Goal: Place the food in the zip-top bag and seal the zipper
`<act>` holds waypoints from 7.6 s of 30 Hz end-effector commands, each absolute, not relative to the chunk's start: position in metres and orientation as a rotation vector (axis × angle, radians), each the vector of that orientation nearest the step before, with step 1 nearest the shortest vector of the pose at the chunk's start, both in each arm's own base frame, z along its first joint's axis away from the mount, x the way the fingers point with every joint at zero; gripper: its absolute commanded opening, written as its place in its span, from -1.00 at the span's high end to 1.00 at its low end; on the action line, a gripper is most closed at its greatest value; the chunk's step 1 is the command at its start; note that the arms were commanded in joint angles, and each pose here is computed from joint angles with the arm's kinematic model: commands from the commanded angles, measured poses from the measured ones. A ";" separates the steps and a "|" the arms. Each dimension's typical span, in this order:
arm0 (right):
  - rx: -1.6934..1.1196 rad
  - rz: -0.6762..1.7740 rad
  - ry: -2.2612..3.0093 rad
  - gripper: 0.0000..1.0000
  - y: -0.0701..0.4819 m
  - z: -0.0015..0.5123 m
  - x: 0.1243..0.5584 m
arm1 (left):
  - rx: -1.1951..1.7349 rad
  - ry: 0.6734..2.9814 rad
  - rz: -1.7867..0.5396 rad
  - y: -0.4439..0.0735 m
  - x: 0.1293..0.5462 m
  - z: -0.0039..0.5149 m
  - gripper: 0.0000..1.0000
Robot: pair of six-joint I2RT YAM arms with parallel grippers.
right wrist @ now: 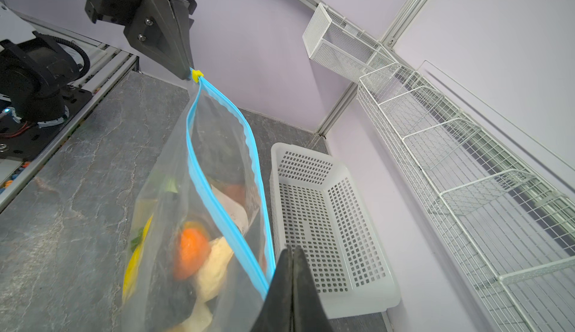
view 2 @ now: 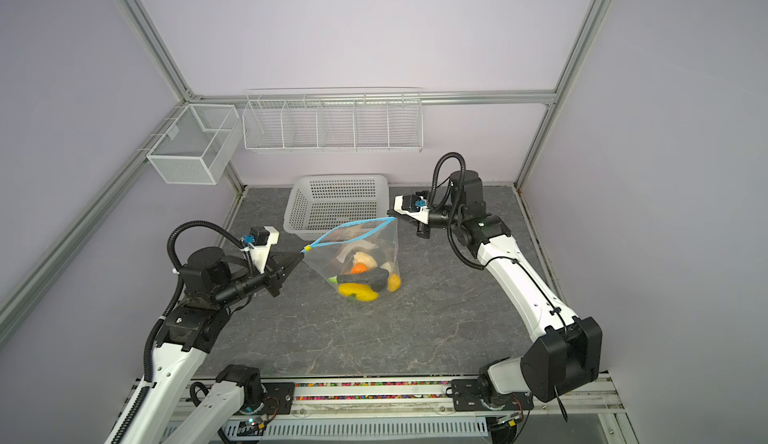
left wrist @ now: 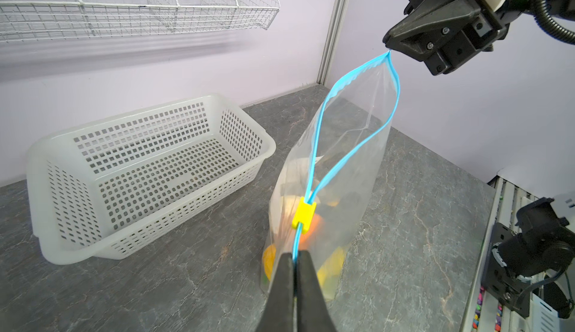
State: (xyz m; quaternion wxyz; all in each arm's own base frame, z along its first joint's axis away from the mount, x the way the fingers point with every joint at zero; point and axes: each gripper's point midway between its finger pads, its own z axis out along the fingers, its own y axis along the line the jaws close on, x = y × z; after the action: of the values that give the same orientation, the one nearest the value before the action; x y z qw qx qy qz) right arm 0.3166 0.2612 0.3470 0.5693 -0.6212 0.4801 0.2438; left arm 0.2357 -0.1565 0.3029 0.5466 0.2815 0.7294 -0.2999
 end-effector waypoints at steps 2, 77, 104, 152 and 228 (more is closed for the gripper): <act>-1.490 0.544 1.106 0.87 0.255 0.356 0.300 | 0.702 1.645 -0.655 -0.160 0.230 0.338 1.00; -1.880 0.590 0.981 0.72 0.436 0.342 0.217 | 0.865 1.469 -0.387 -0.170 0.217 0.342 1.00; -1.881 0.497 1.011 0.87 0.439 0.333 0.234 | 0.543 1.532 -0.336 -0.139 0.243 0.346 1.00; -1.807 0.386 1.126 0.87 0.388 0.334 0.248 | -0.261 1.740 -0.118 -0.032 0.256 0.324 1.00; -1.791 0.448 1.346 0.43 0.423 0.321 0.263 | 0.105 1.676 -0.340 -0.088 0.244 0.357 1.00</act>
State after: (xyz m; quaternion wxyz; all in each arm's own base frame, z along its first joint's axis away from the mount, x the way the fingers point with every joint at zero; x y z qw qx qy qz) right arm 0.2682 0.4243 0.3219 0.4306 -0.7157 0.5233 0.1688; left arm 0.2462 -0.0896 0.3344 0.6305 0.0455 0.7614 -0.1436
